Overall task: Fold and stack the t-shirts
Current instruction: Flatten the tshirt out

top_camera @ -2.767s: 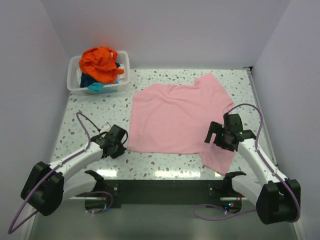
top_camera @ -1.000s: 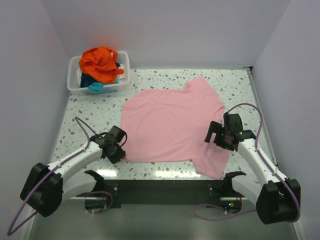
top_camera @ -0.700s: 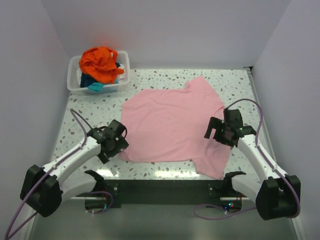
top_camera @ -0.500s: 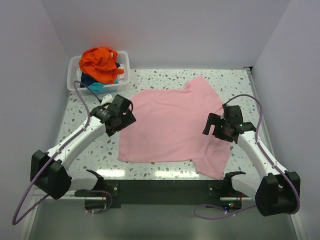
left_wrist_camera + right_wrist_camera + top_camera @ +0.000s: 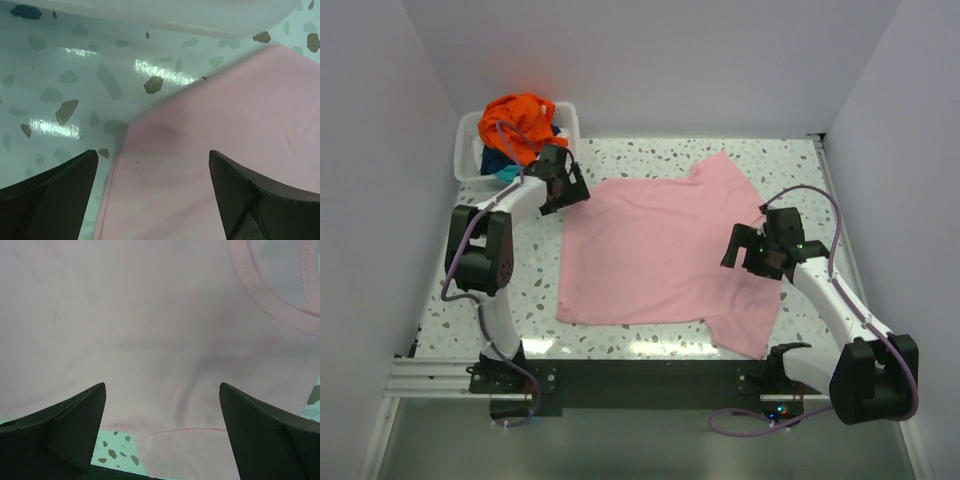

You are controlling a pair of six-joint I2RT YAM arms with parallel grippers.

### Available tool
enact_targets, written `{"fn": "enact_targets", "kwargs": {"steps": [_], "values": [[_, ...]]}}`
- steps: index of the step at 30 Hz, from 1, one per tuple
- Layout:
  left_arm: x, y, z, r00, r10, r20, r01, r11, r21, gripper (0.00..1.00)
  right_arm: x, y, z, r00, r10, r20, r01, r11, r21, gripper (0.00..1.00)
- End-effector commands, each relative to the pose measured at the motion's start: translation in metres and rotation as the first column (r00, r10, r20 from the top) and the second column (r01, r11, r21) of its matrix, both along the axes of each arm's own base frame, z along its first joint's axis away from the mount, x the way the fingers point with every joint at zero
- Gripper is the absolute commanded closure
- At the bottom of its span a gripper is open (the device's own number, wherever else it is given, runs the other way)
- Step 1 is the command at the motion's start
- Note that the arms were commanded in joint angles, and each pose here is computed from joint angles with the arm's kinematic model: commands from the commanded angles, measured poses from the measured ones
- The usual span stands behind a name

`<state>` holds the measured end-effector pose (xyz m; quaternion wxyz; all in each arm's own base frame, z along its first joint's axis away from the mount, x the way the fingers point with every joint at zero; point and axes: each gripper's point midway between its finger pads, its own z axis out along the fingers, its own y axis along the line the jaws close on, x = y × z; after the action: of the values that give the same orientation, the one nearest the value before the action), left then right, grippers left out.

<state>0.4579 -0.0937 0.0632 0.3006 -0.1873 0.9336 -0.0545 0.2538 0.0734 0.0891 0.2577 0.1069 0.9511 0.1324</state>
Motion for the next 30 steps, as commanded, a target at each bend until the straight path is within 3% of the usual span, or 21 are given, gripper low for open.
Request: {"fn": "enact_targets", "kwargs": {"steps": [1,7,13,16,23,30], "values": [[0.038,0.0,0.011,0.99,-0.07,0.119,0.071,0.997,-0.003,0.05,0.015,0.004,0.017,0.997,0.022,0.068,-0.023,1.0,0.01,0.01],[0.048,0.003,-0.018,0.994,-0.076,0.082,0.077,0.997,-0.007,0.2,0.017,0.006,0.018,0.997,0.03,0.07,-0.032,0.999,0.019,0.01],[0.046,0.0,-0.035,0.994,-0.084,0.073,0.086,0.996,-0.027,0.42,0.017,0.004,0.02,0.997,0.026,0.079,-0.026,1.0,0.008,0.01],[0.044,-0.003,-0.038,0.994,-0.088,0.068,0.091,0.995,-0.04,0.65,0.017,0.004,0.02,0.997,0.024,0.079,-0.025,1.0,0.009,0.01],[0.044,-0.009,-0.018,0.985,-0.103,0.14,0.112,0.992,-0.059,1.0,0.015,0.004,0.018,0.997,0.024,0.076,-0.025,1.0,0.01,0.01],[0.029,-0.036,0.009,0.961,-0.19,0.202,0.194,0.981,0.0,1.0,0.012,0.001,0.018,0.997,0.012,0.081,-0.013,1.0,0.002,0.01]]}}
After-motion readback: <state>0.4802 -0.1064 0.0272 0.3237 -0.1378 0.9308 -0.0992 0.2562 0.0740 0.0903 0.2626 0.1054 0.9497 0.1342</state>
